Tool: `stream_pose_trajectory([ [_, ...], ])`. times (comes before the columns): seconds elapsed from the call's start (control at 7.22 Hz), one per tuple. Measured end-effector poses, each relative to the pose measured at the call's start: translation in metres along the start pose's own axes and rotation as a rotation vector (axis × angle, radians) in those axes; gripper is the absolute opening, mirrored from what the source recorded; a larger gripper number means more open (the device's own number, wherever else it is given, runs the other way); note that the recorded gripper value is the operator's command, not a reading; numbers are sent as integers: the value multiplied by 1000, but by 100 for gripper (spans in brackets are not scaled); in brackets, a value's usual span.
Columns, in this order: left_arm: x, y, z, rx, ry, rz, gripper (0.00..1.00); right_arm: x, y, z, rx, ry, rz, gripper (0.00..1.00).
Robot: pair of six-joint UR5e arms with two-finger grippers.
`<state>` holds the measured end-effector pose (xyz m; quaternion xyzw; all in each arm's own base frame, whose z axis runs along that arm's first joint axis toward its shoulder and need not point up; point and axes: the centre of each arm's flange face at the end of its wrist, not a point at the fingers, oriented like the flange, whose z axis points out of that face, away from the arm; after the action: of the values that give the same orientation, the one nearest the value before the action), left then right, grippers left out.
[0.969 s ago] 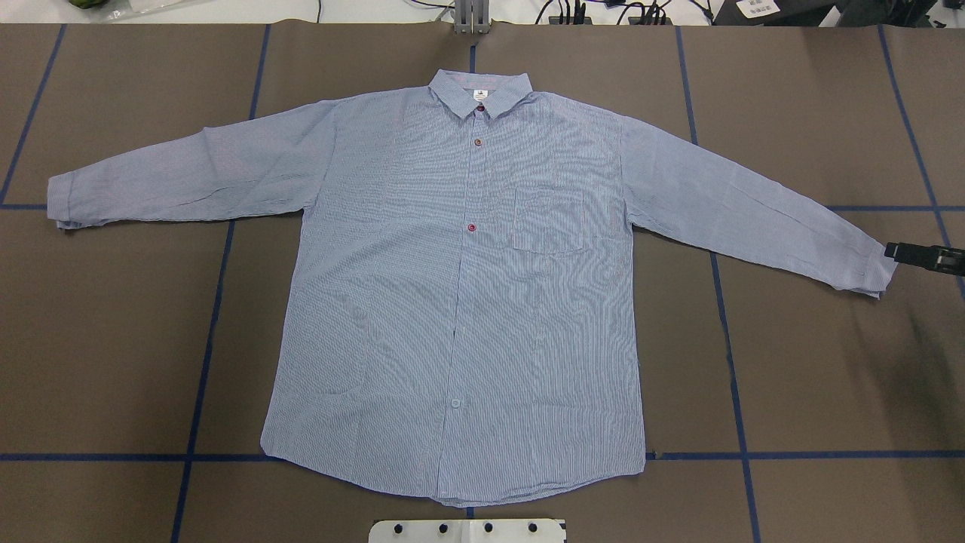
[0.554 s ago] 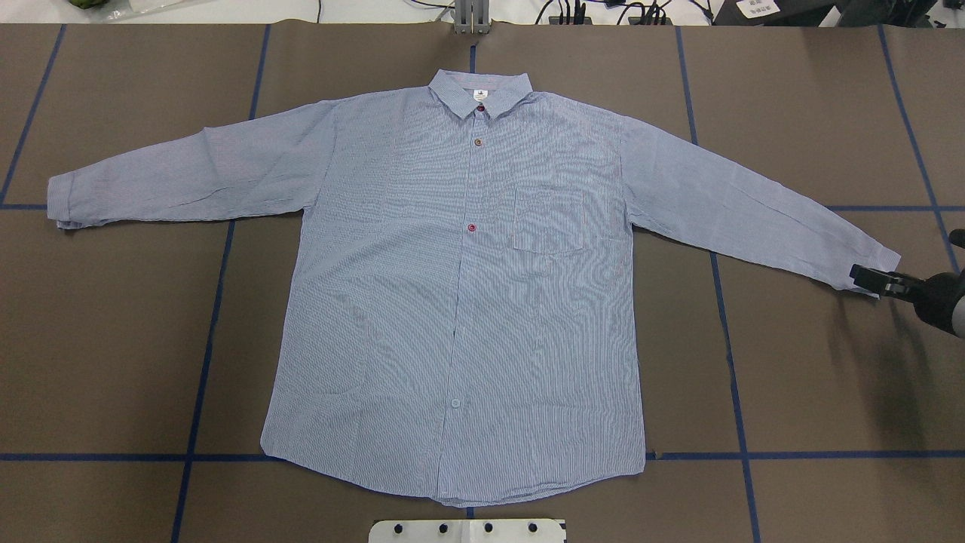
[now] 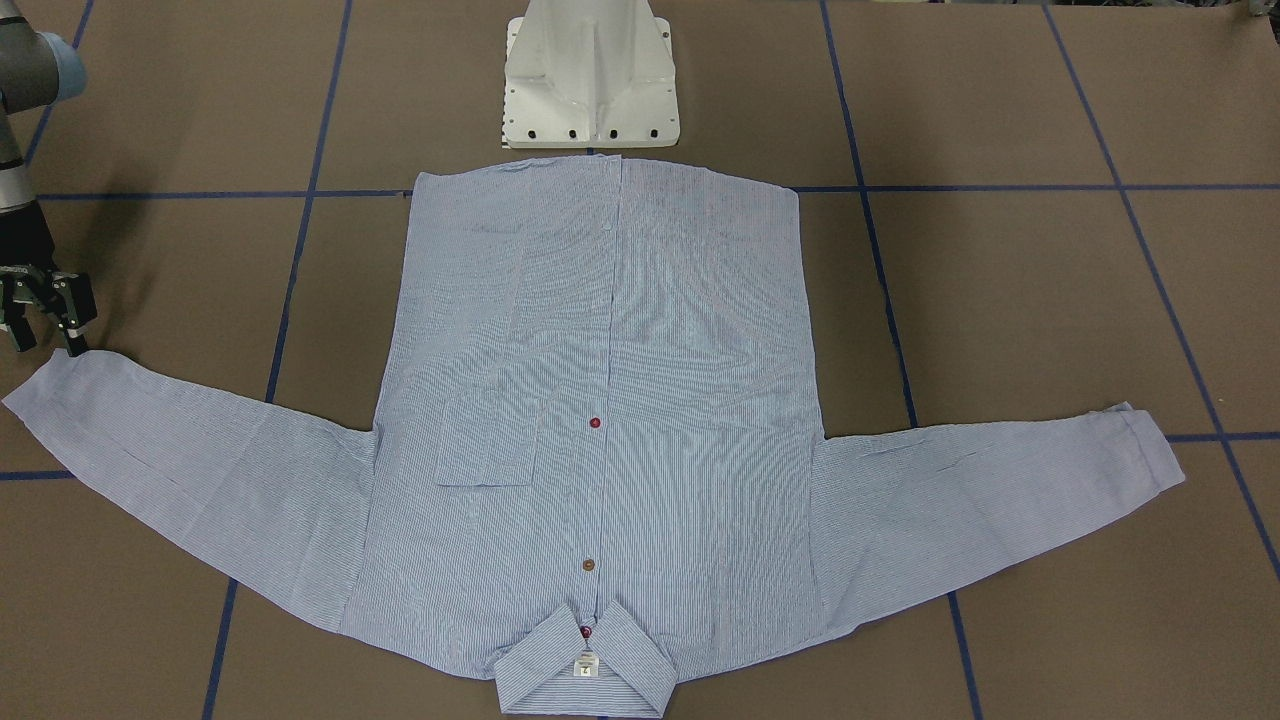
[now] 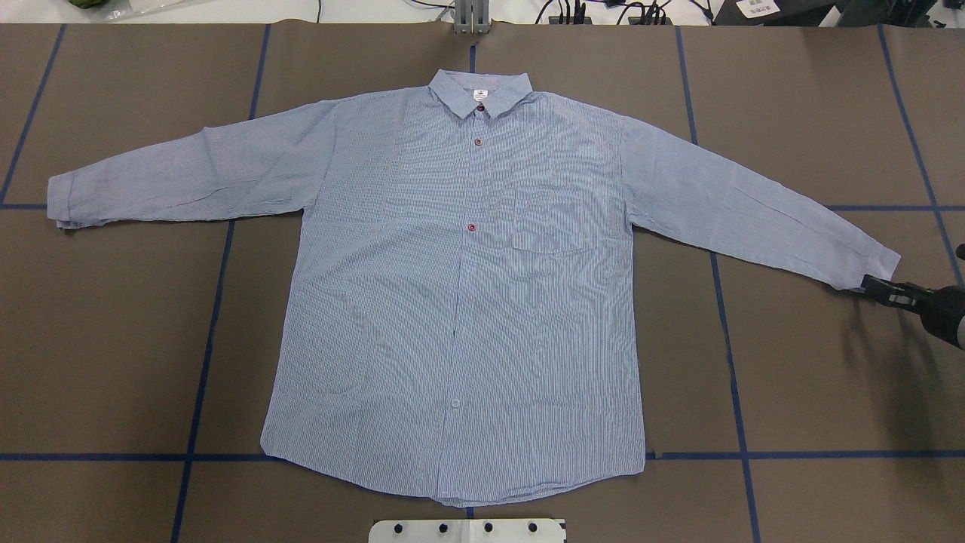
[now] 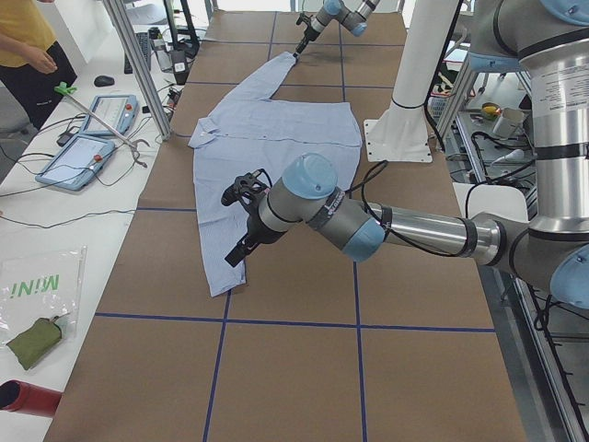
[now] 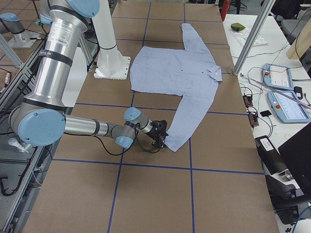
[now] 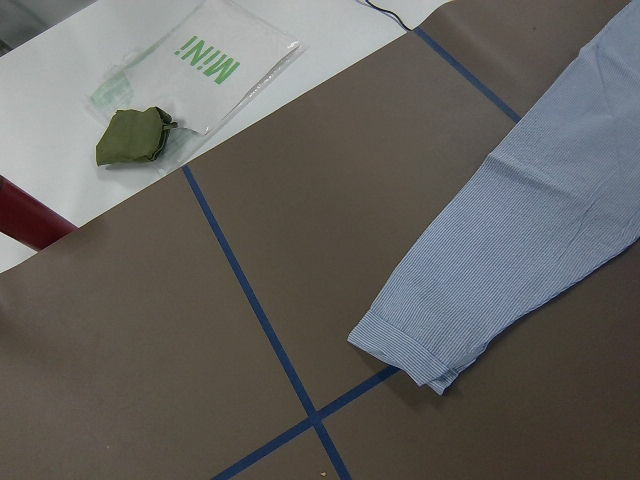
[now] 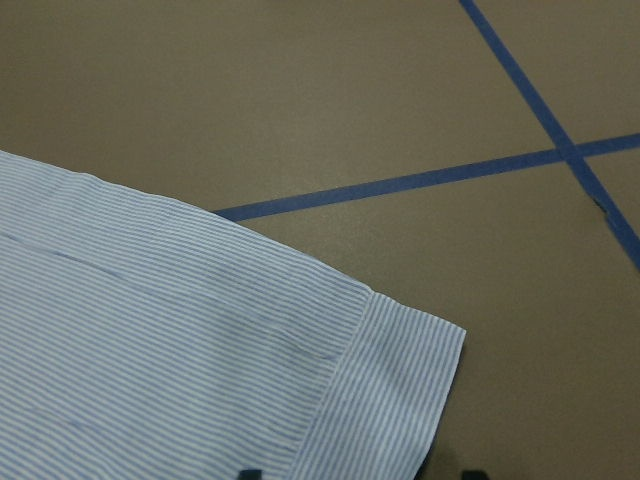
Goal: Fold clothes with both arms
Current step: 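Lower the right gripper onto the sleeve cuff nearest it and grasp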
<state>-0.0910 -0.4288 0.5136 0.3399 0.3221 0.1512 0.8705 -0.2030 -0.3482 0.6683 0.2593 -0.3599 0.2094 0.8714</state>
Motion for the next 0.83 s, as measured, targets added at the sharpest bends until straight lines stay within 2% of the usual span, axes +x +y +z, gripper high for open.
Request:
stream_pose_trajectory([
  [0.69, 0, 0, 1, 0, 1, -1, 100, -6, 3, 3, -2, -7, -8, 55],
  [0.83, 0, -1, 1, 0, 1, -1, 100, -7, 4, 4, 0, -5, -10, 47],
])
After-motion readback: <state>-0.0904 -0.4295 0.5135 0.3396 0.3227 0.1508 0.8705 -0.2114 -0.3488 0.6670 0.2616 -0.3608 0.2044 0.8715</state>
